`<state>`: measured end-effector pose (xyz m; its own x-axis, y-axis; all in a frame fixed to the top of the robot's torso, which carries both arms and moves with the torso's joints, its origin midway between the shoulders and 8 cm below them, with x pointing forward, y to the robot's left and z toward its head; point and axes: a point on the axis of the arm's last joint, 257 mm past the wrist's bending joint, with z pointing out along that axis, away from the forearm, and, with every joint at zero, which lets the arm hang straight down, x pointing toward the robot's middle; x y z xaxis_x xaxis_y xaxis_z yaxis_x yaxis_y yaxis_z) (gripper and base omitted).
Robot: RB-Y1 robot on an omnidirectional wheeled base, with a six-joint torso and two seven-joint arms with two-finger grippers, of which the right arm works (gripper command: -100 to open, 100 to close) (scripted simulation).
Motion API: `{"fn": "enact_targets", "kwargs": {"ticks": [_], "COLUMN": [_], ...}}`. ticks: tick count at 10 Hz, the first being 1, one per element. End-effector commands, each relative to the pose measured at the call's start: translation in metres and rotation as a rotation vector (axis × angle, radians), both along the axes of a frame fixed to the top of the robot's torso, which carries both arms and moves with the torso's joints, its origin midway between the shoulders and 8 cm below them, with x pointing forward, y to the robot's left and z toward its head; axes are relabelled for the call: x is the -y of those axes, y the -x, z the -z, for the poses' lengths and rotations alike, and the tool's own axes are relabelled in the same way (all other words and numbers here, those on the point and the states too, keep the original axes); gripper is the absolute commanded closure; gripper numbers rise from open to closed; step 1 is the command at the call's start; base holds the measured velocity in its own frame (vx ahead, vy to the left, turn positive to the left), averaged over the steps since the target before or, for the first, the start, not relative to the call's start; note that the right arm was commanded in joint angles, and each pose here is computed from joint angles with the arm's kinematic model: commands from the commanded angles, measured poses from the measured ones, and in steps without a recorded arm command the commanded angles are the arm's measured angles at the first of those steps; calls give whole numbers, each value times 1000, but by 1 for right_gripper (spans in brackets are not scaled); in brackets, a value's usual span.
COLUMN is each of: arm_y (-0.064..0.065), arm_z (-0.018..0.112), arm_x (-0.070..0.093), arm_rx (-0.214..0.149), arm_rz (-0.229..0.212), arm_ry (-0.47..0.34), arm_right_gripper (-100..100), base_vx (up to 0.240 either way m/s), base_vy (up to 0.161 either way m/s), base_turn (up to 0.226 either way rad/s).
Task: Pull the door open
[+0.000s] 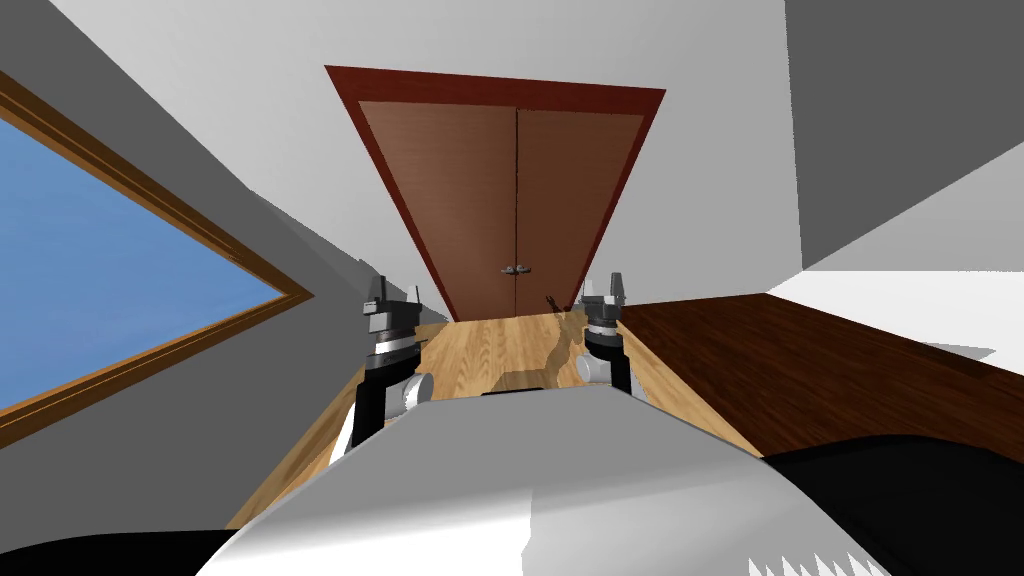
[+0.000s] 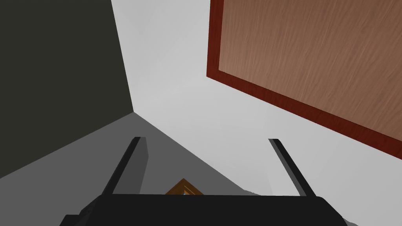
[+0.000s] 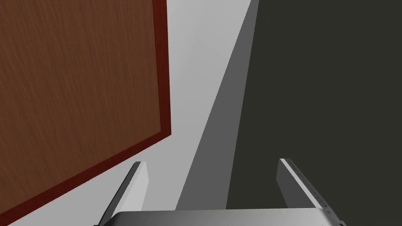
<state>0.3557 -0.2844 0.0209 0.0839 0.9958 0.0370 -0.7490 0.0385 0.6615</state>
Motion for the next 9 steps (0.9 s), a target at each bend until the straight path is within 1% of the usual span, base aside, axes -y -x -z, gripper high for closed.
{"fn": "enact_targets", "kwargs": {"ticks": [1,4,5,9], "arm_y": [-9,-26,-26,-47], "arm_z": [12,39,39,75], "arm_x": [4,13,13,27], "arm_rx": [-22,-75,-75,-144], "arm_rz": [5,17,17,38], "arm_ry": [2,5,5,7], "arm_right_gripper": [-100,-100,-100,-100], "base_vx": [91,93,69,78], "base_vy": [-12,-9,2,-5], "base_turn": [80,82,31,83]}}
